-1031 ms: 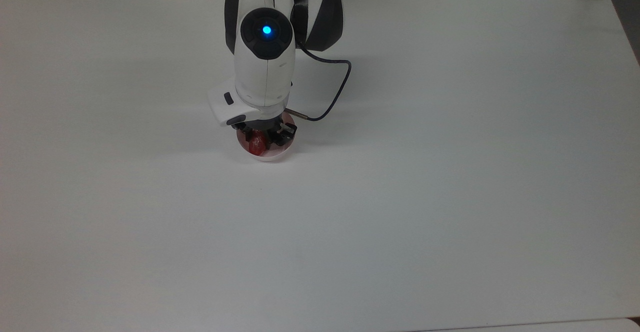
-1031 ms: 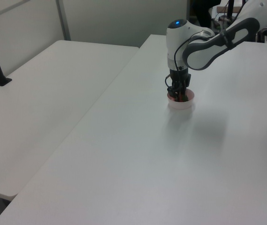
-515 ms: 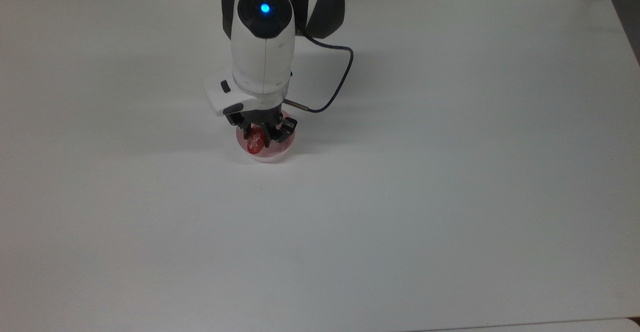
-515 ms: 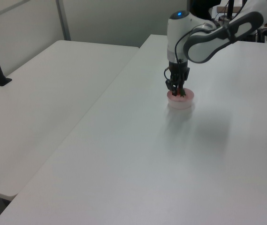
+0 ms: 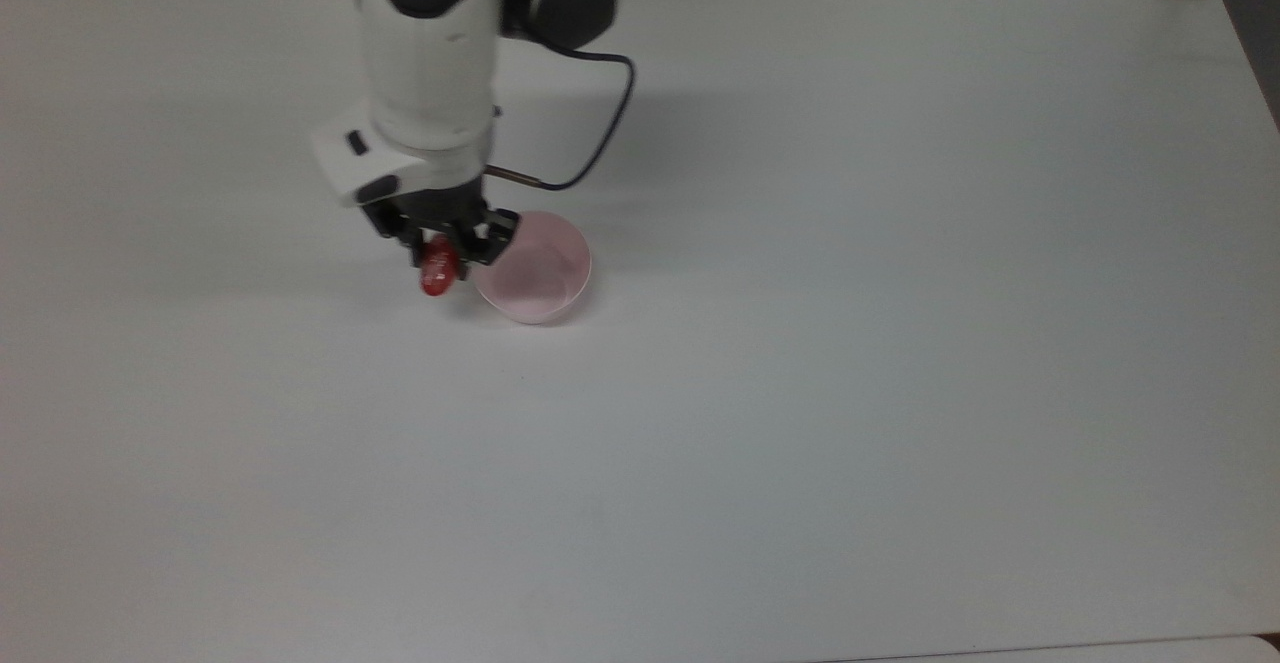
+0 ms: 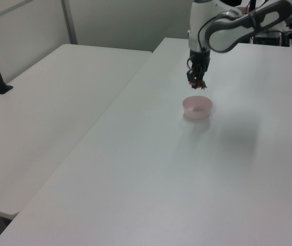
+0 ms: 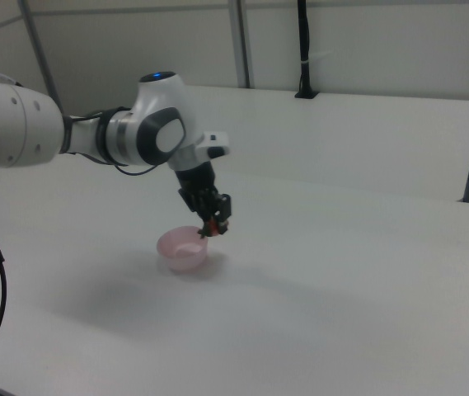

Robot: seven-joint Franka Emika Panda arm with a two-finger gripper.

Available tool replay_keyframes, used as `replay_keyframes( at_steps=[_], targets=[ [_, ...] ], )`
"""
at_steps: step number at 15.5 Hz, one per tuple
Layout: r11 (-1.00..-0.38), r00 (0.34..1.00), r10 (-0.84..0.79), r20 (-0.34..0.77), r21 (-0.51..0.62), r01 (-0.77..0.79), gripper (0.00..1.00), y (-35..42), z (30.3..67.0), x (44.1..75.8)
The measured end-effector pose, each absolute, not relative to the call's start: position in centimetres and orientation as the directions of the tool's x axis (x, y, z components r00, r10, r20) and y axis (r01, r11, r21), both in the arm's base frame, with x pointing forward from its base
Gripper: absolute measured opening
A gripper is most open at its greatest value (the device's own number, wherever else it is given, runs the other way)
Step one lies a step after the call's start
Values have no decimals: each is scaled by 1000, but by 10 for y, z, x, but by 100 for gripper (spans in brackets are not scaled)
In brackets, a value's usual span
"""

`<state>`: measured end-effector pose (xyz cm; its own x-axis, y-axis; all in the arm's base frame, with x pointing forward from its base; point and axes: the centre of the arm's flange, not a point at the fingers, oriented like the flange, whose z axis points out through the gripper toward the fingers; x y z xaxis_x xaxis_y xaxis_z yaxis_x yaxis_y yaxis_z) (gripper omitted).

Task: Pick up strawberry from bowl

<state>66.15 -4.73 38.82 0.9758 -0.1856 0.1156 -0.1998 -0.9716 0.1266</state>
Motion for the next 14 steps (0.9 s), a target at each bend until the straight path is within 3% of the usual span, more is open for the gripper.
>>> replay_keyframes(
  at_steps=[4,8,11,14],
  targets=[
    [-986,994,-60,94,152,-73,42,-109,389,661],
    [-985,997,82,4,155,81,42,-121,342,664],
    [-983,994,100,-40,149,105,43,-120,310,669],
    [-985,997,71,-18,154,73,67,-122,319,673]
  ],
)
